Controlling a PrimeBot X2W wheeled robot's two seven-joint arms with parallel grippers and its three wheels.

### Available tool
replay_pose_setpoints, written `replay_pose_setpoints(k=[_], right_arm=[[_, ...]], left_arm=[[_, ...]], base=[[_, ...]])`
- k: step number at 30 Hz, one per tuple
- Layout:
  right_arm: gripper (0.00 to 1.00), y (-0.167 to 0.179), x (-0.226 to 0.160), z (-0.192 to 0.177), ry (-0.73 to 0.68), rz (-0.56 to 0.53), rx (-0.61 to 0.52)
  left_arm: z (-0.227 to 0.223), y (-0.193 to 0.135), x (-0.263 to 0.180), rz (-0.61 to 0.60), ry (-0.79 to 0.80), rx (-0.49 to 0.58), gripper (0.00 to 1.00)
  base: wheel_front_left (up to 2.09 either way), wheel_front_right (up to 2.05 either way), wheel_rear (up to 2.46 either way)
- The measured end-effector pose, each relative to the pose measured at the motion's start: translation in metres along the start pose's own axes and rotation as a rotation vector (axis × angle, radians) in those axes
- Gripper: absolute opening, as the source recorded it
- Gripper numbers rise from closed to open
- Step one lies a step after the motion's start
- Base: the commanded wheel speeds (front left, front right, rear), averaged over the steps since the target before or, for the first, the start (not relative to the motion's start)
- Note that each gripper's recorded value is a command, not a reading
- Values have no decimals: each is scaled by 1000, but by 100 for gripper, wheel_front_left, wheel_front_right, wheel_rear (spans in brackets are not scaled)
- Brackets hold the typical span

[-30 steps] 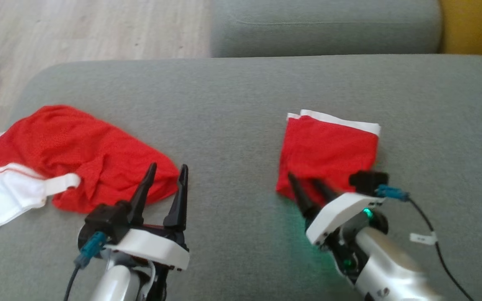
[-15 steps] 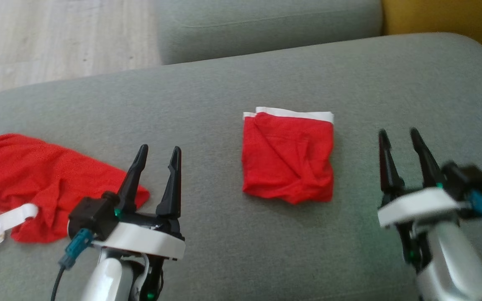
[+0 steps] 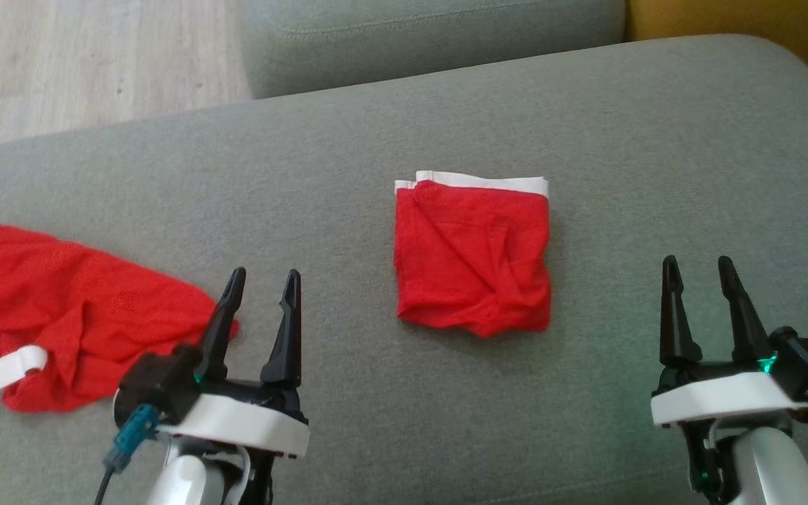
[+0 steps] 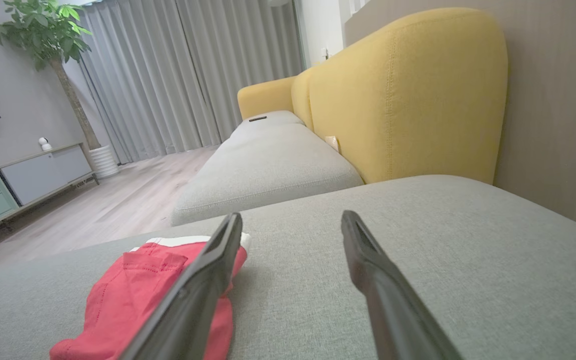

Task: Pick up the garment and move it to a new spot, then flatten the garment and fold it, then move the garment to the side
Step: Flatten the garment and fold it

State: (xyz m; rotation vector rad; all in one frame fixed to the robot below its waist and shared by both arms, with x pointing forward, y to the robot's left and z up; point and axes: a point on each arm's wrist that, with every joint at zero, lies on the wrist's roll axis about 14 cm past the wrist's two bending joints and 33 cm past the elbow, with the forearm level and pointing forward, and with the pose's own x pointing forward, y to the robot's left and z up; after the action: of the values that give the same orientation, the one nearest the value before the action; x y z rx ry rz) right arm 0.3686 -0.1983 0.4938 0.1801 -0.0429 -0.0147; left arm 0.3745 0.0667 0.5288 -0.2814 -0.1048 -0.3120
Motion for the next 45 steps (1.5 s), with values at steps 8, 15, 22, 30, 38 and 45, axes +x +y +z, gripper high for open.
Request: replay_pose_setpoints(k=[8, 15, 22, 30, 38, 45], right_arm=[[0, 22, 17, -13, 34, 69, -11], [0, 65, 60, -28, 77, 196, -47], [0, 84, 86, -91, 291, 261, -139], [0, 108, 90, -127, 391, 342, -178], [0, 150, 69, -123, 377, 473, -123], [0, 177, 42, -121, 400, 568, -98]], left_arm=[[2, 9, 4, 15, -8, -1, 100], [-1, 26, 2, 64, 2, 7, 100], [2, 49, 1, 128, -2, 19, 100], [-3, 65, -7, 184, 19, 20, 100], [2, 59, -7, 170, 2, 14, 100], [7, 50, -4, 140, -14, 12, 100]], base=[[0, 0, 0], [0, 0, 0], [0, 0, 0], [0, 0, 0], [0, 0, 0], [0, 0, 0]])
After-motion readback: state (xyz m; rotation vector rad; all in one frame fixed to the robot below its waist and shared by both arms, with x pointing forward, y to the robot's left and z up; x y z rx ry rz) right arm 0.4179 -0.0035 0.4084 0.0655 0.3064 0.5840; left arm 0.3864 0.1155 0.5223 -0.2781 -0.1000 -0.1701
